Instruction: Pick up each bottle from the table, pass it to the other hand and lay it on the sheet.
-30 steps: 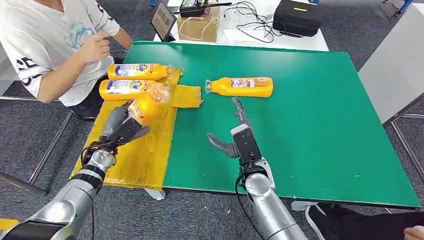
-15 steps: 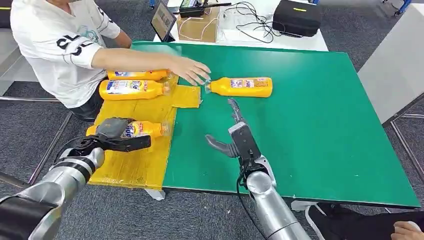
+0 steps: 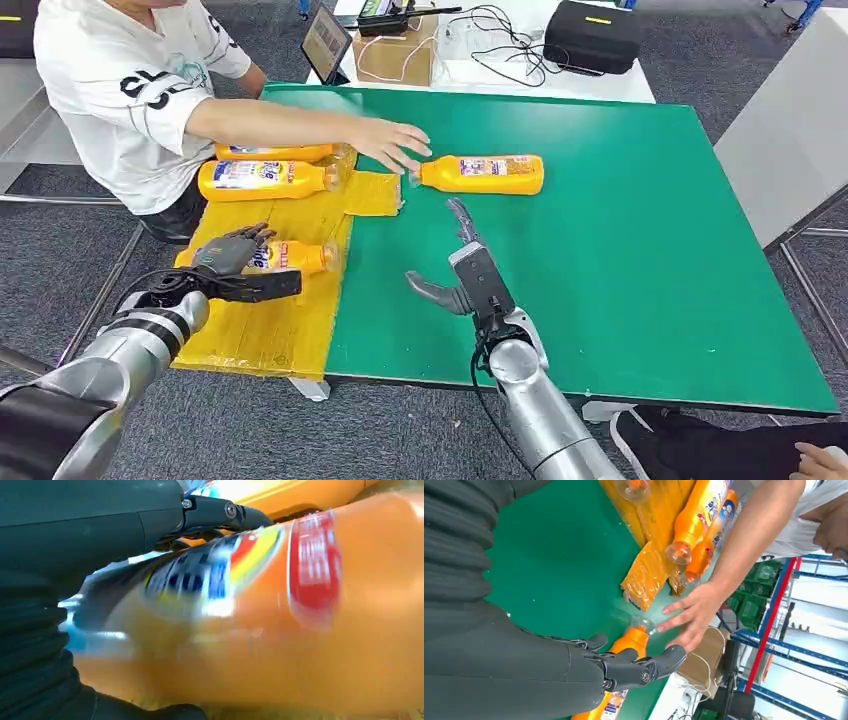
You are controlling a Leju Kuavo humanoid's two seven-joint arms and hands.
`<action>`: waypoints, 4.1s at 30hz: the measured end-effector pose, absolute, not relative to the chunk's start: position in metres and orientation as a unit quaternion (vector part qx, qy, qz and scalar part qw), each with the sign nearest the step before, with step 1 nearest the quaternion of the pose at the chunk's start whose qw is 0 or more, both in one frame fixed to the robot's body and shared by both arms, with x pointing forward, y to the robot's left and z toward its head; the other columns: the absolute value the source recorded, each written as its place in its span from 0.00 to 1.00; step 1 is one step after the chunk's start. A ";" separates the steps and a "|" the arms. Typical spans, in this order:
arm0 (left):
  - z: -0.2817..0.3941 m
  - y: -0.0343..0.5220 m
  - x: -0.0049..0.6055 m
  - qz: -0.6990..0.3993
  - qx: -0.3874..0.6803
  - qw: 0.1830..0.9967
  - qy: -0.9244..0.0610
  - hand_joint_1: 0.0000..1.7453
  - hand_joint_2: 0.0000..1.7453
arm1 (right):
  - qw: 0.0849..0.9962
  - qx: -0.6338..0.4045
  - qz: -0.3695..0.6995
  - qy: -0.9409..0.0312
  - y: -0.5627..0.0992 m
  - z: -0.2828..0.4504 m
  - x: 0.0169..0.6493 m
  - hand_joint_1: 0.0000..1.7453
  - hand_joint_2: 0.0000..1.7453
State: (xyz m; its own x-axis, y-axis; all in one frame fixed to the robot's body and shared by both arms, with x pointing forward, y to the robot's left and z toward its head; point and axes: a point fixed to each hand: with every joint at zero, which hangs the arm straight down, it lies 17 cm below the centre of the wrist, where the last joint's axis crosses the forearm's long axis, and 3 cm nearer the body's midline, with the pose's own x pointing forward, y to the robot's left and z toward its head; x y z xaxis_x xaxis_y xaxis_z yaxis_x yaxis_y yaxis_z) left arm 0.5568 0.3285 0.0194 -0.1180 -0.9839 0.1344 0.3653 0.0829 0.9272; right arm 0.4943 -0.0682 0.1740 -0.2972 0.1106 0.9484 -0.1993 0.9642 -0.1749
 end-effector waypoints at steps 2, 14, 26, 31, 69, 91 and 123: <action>0.020 0.329 0.557 -0.588 0.337 0.572 -0.462 0.00 1.00 | 0.595 0.027 0.134 -0.792 -0.067 0.172 0.495 0.00 1.00; 0.042 0.302 0.538 -0.472 0.247 0.556 -0.638 0.00 1.00 | 0.600 -0.001 0.166 -0.783 -0.072 0.156 0.499 0.00 0.00; 0.086 0.289 0.521 -0.186 0.123 0.595 -0.773 0.00 1.00 | 0.608 -0.032 0.180 -0.773 -0.084 0.140 0.500 0.00 1.00; 0.102 0.271 0.521 -0.082 0.037 0.608 -0.789 0.00 1.00 | 0.616 -0.048 0.186 -0.764 -0.089 0.129 0.496 0.00 1.00; 0.120 0.126 0.489 0.029 -0.151 0.632 -0.760 0.00 1.00 | 0.594 -0.046 0.105 -0.796 -0.108 0.146 0.457 0.00 1.00; 0.126 0.133 0.490 0.033 -0.127 0.621 -0.773 0.00 1.00 | 0.592 -0.053 0.101 -0.798 -0.110 0.148 0.457 0.00 1.00; 0.126 0.136 0.491 0.034 -0.121 0.621 -0.774 0.00 1.00 | 0.591 -0.053 0.100 -0.799 -0.111 0.149 0.456 0.00 1.00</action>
